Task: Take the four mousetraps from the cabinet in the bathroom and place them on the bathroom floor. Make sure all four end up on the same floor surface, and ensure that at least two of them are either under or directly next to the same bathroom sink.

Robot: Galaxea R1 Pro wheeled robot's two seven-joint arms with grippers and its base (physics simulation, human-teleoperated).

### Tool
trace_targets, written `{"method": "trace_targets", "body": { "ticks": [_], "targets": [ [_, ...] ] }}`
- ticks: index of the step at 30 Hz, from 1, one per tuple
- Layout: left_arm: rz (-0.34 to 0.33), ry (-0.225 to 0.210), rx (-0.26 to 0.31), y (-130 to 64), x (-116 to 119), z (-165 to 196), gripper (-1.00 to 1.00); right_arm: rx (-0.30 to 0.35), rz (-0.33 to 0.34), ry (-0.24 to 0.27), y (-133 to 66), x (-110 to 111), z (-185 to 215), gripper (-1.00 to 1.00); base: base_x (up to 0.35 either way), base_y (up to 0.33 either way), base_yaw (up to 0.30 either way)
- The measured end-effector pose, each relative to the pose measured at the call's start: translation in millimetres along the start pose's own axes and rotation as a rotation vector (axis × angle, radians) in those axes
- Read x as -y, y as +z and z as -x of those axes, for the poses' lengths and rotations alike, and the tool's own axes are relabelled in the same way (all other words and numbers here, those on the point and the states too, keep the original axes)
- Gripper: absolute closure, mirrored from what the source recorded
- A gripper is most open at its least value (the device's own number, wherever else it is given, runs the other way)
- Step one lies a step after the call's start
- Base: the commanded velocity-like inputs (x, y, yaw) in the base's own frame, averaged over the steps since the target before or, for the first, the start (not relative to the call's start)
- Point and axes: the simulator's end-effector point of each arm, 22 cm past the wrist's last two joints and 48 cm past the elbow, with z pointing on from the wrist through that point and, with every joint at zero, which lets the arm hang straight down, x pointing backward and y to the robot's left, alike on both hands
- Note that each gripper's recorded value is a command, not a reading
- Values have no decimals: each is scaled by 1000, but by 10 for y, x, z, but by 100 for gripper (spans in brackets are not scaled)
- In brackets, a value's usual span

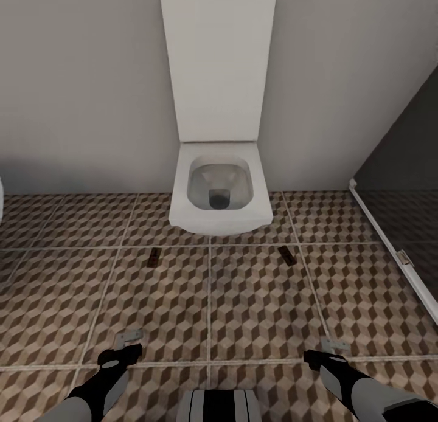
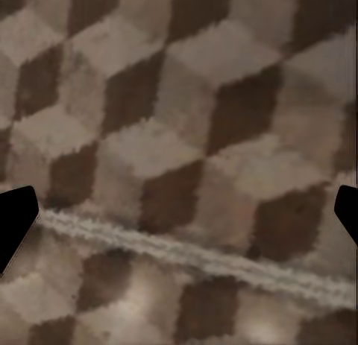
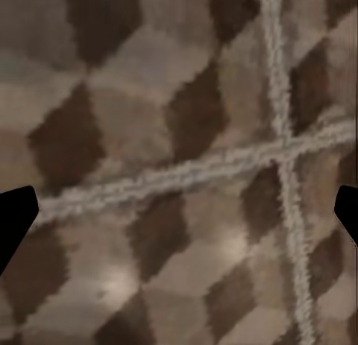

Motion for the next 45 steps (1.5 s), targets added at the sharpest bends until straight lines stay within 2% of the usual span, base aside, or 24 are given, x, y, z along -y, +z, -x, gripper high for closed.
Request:
{"method": "trace_targets", "body": {
  "ticks": [45],
  "targets": [
    [-15,-56,174,-508,-91,910,-100,176,21,49,-601,61,842,-100,0,0,0]
  ]
}}
